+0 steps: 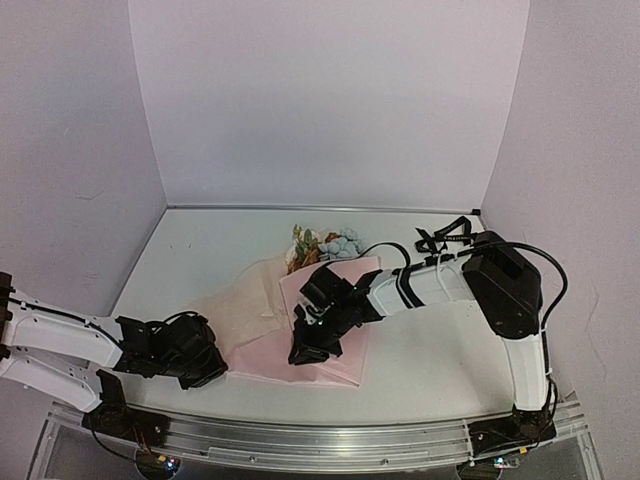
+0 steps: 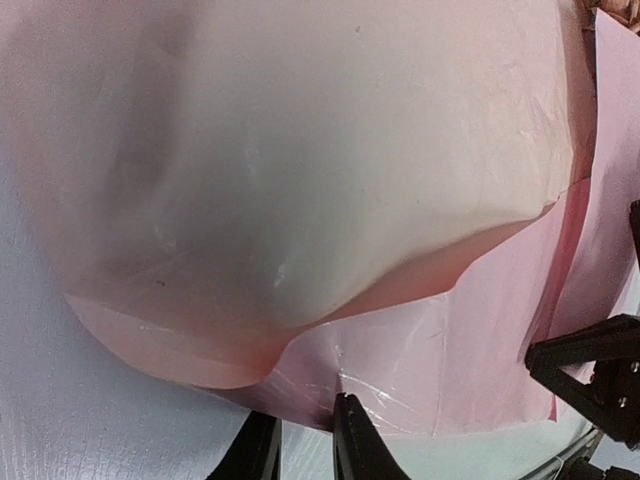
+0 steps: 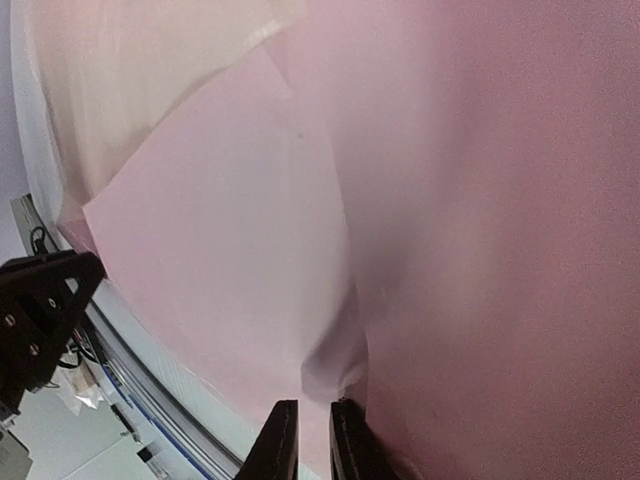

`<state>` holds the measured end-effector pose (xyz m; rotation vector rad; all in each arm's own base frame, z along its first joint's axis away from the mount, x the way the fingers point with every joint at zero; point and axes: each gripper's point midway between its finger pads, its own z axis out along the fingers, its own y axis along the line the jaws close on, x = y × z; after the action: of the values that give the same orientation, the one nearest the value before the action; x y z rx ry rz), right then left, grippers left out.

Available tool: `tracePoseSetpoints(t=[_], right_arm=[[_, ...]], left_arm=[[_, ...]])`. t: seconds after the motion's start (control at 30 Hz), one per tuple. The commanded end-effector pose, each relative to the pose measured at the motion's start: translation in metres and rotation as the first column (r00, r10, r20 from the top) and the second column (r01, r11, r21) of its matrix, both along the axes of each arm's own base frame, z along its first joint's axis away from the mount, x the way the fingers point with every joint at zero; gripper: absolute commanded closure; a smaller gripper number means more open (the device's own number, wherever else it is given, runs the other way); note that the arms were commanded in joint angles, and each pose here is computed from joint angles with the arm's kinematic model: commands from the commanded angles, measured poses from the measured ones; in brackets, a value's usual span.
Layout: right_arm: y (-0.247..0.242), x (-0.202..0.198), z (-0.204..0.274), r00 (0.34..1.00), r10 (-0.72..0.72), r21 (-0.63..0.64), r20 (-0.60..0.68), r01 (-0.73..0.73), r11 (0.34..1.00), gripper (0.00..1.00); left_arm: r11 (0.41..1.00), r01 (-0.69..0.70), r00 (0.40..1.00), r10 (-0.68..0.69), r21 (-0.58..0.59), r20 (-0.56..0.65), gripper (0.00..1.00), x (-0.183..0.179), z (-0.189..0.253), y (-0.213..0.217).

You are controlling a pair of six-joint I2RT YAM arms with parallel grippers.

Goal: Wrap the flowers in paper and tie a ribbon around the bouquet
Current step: Pick up the two-thirds-folded wrapping paper from the center of the board, then fold the 2/3-folded wrapping paper at the center of the board.

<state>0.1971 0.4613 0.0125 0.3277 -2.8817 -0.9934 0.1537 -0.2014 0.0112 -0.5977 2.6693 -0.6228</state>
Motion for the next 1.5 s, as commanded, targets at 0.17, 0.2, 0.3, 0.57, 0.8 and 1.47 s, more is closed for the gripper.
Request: tracePoseSetpoints(t=[0.17, 0.2, 0.3, 0.57, 0.8, 1.47], right_arm=[[-0.006, -0.016, -0.001, 0.991, 0.125, -0.083, 0.051, -0.120, 0.989, 0.89], [-0.007, -0.016, -0.003, 0.990, 0.130, -0.092, 0.053, -0.125, 0.988, 0.89], [-0.010, -0.018, -0.007, 0.988, 0.145, -0.114, 0.059, -0.138, 0.984, 0.89], [-0.012, -0.020, -0.017, 0.986, 0.159, -0.147, 0.058, -0.149, 0.978, 0.89], [-0.007, -0.021, -0.012, 0.985, 0.163, -0.127, 0.051, -0.155, 0.980, 0.90], [0.009, -0.033, 0.112, 0.960, 0.275, 0.270, 0.052, -0.279, 0.922, 0.90]], left_arm=[[0.998, 0.056, 0.993, -0.056, 0.002, 0.104, 0.99, 0.014, 0.022, -0.010], [0.998, 0.064, 0.991, -0.063, -0.004, 0.121, 1.00, 0.015, 0.027, -0.012], [0.995, 0.093, 0.980, -0.086, -0.032, 0.180, 1.00, 0.019, 0.045, -0.017], [0.965, 0.244, 0.915, -0.196, -0.097, 0.352, 1.00, 0.023, 0.095, -0.045], [0.906, 0.415, 0.807, -0.322, -0.087, 0.495, 1.00, 0.022, 0.135, -0.082], [0.789, 0.614, 0.656, -0.520, 0.015, 0.547, 0.99, 0.017, 0.146, -0.130]])
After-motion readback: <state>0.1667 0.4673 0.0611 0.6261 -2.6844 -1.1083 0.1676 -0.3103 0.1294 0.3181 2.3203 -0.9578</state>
